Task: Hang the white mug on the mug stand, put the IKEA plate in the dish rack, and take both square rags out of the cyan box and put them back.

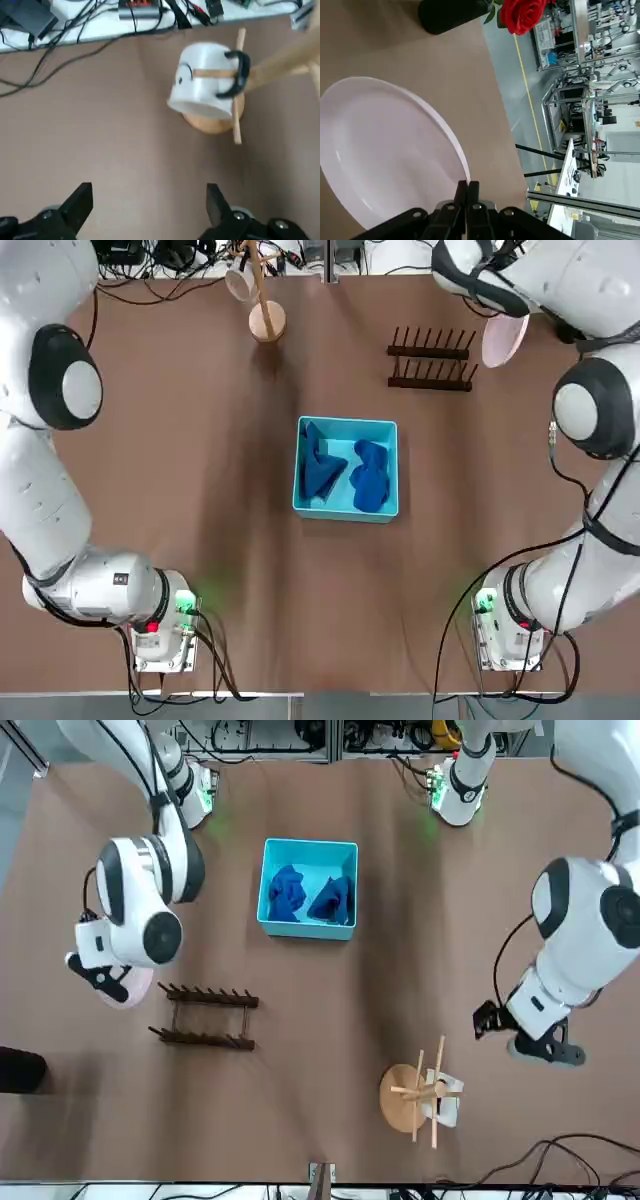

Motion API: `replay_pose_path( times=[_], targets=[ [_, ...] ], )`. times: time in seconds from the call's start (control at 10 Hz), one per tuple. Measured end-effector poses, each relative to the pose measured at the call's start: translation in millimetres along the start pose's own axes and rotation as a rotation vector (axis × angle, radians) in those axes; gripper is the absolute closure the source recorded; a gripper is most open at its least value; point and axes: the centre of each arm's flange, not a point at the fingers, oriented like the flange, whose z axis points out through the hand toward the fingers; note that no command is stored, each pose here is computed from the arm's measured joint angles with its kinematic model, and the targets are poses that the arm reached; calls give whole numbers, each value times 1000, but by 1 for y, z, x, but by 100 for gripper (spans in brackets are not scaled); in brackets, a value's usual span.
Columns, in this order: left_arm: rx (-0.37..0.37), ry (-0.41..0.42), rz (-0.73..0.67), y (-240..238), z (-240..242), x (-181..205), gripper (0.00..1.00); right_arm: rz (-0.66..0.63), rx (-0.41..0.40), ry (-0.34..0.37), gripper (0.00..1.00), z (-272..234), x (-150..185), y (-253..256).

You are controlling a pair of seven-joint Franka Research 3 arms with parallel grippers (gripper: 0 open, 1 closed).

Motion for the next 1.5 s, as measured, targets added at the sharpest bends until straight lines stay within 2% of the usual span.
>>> replay_pose_path(
  times=[0.2,0.4,0.6,1.0,1.2,1.5],
  targets=[
    [-14,-91,64,47,-31,-30,0,19,-3,35,97,-14,0,-8],
    [-37,-142,104,129,-29,-64,0,32,2,61,97,-28,1,-11],
    [-33,-210,126,216,-2,-104,0,50,-12,78,97,-28,4,-14],
    [4,-292,88,346,56,-174,0,59,-33,111,97,-20,8,-35],
    [35,-316,83,394,104,-207,0,77,-27,122,97,-16,9,-48],
    [75,-284,42,432,178,-237,0,105,-23,131,97,-10,9,-65]
  ],
)
